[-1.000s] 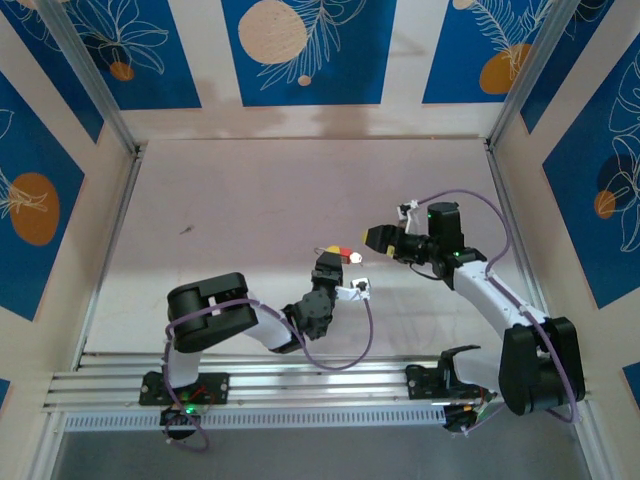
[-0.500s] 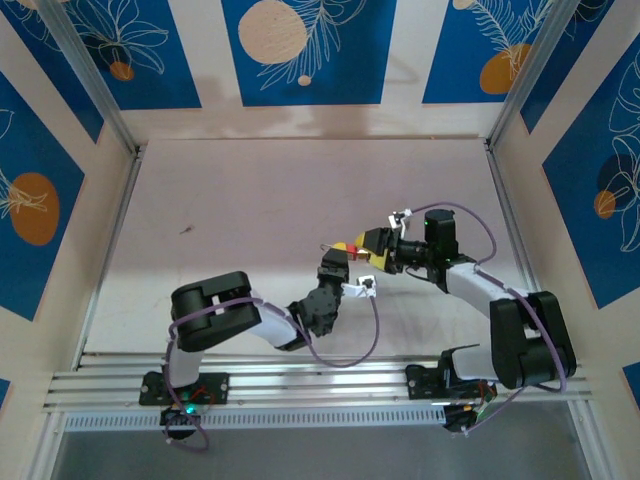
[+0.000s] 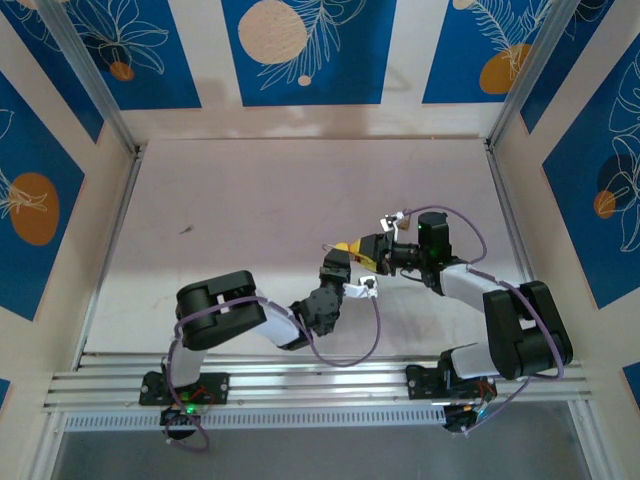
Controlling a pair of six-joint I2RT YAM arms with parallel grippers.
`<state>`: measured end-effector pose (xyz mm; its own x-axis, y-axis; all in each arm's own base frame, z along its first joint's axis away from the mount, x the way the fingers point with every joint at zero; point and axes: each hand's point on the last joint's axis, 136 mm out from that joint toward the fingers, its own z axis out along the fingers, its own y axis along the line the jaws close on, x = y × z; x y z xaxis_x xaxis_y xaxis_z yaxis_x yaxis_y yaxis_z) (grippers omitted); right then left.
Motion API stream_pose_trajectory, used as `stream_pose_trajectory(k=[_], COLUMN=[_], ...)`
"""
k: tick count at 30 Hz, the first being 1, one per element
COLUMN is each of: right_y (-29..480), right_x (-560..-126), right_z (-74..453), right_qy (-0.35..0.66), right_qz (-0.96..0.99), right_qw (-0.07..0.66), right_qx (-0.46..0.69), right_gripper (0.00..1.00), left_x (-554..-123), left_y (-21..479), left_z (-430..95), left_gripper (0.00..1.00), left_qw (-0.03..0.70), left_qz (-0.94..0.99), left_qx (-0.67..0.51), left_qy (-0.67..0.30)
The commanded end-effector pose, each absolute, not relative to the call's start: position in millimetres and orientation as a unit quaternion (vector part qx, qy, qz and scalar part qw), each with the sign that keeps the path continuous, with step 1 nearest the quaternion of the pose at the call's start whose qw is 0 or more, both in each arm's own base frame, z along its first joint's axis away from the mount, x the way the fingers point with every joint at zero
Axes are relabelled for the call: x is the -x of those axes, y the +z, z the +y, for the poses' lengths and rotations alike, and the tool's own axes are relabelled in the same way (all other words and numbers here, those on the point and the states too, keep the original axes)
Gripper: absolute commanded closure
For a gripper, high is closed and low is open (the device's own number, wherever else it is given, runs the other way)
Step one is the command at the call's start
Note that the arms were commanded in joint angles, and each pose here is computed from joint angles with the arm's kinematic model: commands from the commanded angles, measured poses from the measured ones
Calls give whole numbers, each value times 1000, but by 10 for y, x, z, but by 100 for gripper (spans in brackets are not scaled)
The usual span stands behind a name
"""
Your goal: Unlock with the key
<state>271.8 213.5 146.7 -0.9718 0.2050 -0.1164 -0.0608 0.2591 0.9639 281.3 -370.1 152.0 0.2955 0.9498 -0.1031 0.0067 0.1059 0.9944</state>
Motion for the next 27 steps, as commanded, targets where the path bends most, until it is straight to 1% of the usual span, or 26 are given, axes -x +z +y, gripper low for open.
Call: stream_pose_trajectory(k=[1, 2, 5, 10, 12, 13, 15, 21, 23, 27], right_y=[1458, 1459, 1487, 1505, 1498, 1495, 1495, 1566, 1621, 1655], right_x=[-2658, -2666, -2685, -2715, -2728, -2745, -2771, -2824, -2836, -2862], right_z=[2159, 2159, 2164, 2165, 2152, 2137, 2103, 2031, 2013, 1967], right_qy=[613, 613, 615, 613, 611, 610, 608, 606, 603, 599], right_qz=[783, 783, 780, 780, 782, 782, 782, 781, 782, 783], right_qw=[100, 101, 106, 114, 117, 120, 125, 142, 153, 161], right_qx=[-37, -38, -38, -39, -42, -45, -49, -51, -47, -49], right_gripper=[60, 66, 72, 75, 75, 75, 76, 76, 76, 76], left_x=[-2864, -2865, -2864, -2860, -2858, -2854, -2853, -2805, -2787, -2759], left_y=[1665, 1660, 1639, 1663, 1684, 1687, 1707, 1728, 1721, 1733], left_z=[-3721, -3718, -3720, -3708, -3708, -3707, -3692, -3635, -3611, -3577], left_gripper=[100, 100, 100, 100, 95, 91, 79, 37, 29, 19], left_qw=[618, 617, 615, 617, 620, 621, 623, 622, 619, 614], left_qz=[453, 453, 452, 454, 455, 455, 457, 465, 471, 481], left_qx=[-511, -510, -513, -510, -508, -507, -505, -513, -519, -526], left_qy=[391, 391, 392, 391, 389, 388, 385, 365, 355, 339])
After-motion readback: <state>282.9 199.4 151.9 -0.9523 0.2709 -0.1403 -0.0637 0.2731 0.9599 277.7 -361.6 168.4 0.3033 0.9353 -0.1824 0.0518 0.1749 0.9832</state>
